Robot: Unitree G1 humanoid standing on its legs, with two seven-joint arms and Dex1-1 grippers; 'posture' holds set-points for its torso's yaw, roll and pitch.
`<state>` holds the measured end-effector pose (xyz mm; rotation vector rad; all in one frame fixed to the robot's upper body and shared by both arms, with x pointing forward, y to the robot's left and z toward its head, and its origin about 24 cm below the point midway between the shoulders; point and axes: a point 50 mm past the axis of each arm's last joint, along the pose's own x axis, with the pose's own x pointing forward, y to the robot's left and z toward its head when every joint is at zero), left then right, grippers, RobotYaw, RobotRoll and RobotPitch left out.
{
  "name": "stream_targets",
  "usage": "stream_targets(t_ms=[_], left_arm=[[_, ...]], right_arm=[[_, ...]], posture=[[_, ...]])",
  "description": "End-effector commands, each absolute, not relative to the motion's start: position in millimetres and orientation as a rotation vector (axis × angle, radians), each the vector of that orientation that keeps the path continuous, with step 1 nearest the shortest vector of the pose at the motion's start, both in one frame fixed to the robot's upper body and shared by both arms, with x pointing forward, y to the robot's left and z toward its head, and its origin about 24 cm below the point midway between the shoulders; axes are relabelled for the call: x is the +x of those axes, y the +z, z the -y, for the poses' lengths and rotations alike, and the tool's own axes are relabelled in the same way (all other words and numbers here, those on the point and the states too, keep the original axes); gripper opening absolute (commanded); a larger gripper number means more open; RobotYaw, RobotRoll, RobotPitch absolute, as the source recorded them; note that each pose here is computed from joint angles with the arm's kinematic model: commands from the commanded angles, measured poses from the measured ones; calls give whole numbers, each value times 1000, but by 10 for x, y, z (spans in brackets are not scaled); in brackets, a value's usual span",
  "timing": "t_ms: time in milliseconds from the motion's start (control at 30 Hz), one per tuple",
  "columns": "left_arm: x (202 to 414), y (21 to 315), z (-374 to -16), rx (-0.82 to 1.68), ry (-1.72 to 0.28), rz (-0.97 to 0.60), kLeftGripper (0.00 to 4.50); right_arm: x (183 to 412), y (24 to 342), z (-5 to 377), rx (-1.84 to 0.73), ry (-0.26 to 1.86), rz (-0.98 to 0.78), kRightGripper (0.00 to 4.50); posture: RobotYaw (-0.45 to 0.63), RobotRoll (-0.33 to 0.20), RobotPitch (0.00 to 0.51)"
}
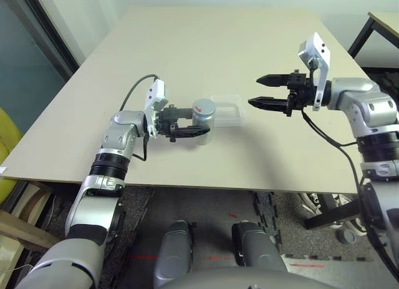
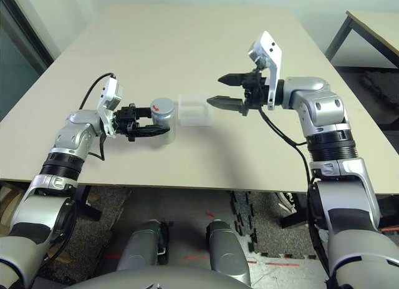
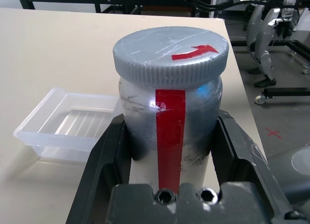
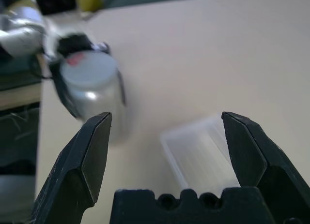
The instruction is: Pour the medicine from the bottle into the box.
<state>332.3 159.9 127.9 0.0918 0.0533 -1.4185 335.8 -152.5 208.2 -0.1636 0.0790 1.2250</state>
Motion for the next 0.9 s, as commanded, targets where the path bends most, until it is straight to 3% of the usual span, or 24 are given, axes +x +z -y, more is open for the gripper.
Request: stream_targets(t_ms=[33,433,900], left_arm=[[3328,1299,-1566,109,-1440,-49,2487],[3307,1299,-1584,109,-1432,-46,2487],[3299,1340,-1561,123,-1446,-34,2487]], right_arm=[[3326,2147,1336,-169,1288,-58,4500],[3215,2129,845,-130,1473,-37,4500],[3241,2016,710,-174,1488,-57,4500]], posture=[[-55,0,49],[-32,0,46],[-29,0,56]])
